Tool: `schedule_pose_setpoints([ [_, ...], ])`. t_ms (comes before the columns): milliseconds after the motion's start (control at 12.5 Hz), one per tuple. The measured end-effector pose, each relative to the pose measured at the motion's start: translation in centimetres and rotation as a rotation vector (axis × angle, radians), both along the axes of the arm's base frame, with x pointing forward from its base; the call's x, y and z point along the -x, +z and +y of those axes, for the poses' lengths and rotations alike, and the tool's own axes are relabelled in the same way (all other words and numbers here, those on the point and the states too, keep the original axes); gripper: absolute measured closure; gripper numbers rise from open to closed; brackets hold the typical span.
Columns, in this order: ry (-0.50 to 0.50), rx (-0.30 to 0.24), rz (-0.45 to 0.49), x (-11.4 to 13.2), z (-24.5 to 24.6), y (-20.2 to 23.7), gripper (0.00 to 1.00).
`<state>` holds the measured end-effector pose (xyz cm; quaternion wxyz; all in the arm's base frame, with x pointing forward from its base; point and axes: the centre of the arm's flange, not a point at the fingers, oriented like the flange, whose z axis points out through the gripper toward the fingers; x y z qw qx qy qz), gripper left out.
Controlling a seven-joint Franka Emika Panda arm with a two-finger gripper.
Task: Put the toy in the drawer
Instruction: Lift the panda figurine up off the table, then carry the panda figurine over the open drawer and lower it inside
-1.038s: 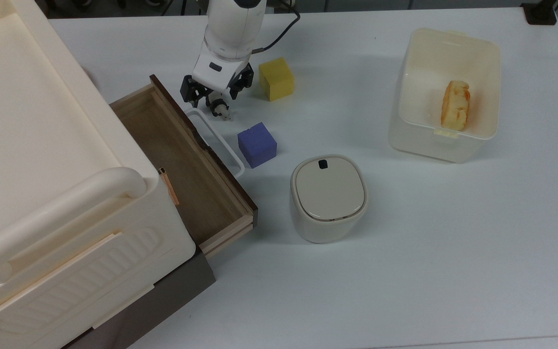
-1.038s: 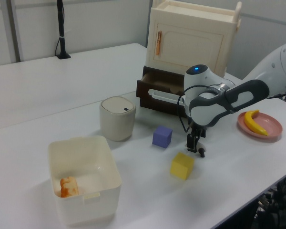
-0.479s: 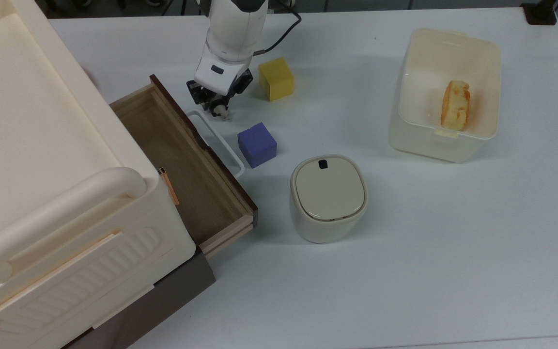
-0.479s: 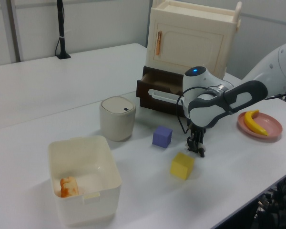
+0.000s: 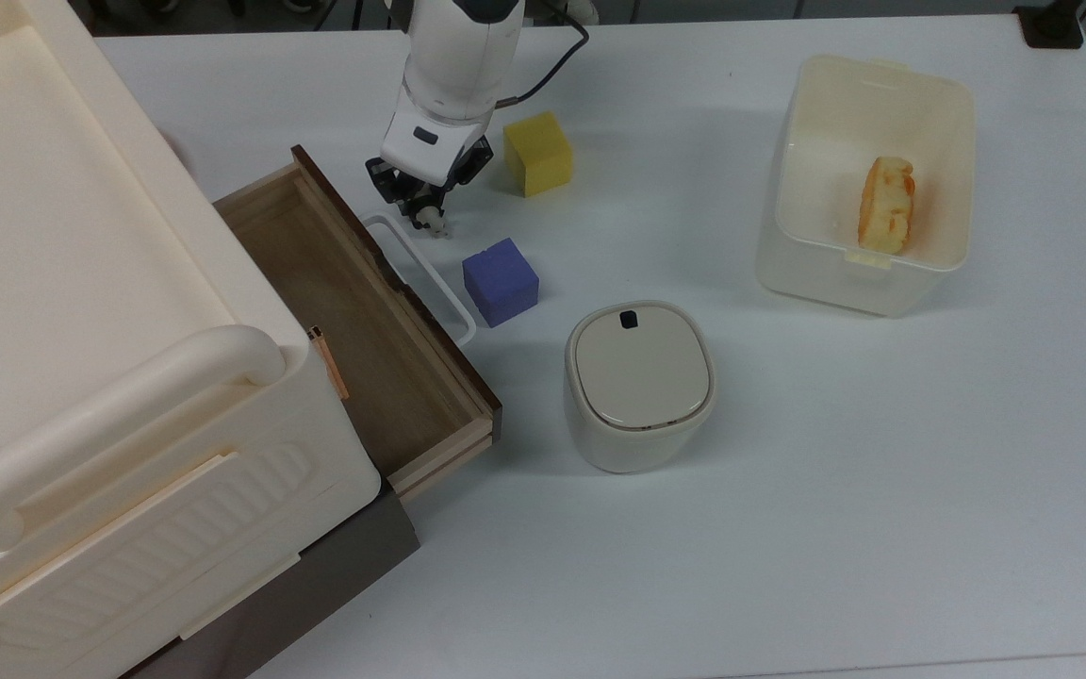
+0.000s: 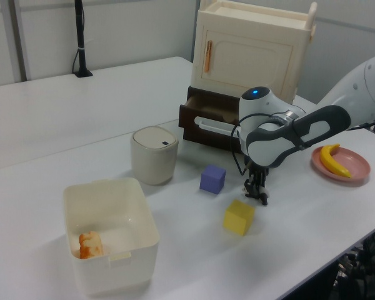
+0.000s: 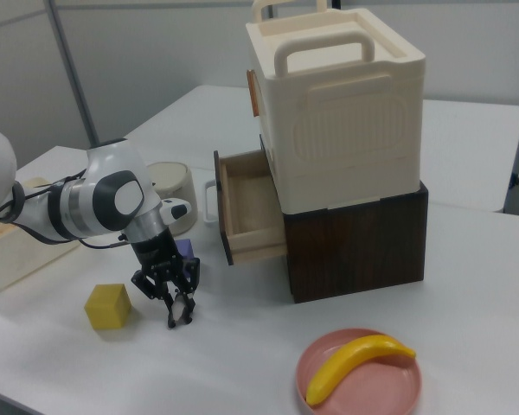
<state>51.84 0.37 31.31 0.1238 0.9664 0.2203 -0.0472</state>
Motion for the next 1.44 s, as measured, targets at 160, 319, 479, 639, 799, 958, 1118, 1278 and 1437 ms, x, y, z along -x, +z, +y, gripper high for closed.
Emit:
schedule_pose_setpoints([
  [160,-0.001,0.000,-0.007,0.0,1.1,0.0,0.62],
  [319,-0.016,0.002,-0.015,0.1,3.1,0.1,0.62],
  [479,-0.045,0.026,-0.003,-0.3,3.6,1.7,0.62],
  [639,-0.072,0.042,-0.027,-1.4,3.7,5.2,0.62],
  [799,-0.105,0.034,-0.051,-2.2,4.0,9.1,0.62],
  [958,-0.124,0.006,-0.076,-2.8,6.2,14.8,0.62],
  [1118,-0.140,-0.025,-0.118,-2.6,8.1,21.7,0.62],
  [1278,-0.161,-0.031,-0.165,-2.5,7.4,25.2,0.62],
  [1437,-0.208,-0.037,-0.193,-3.2,4.5,25.4,0.62],
])
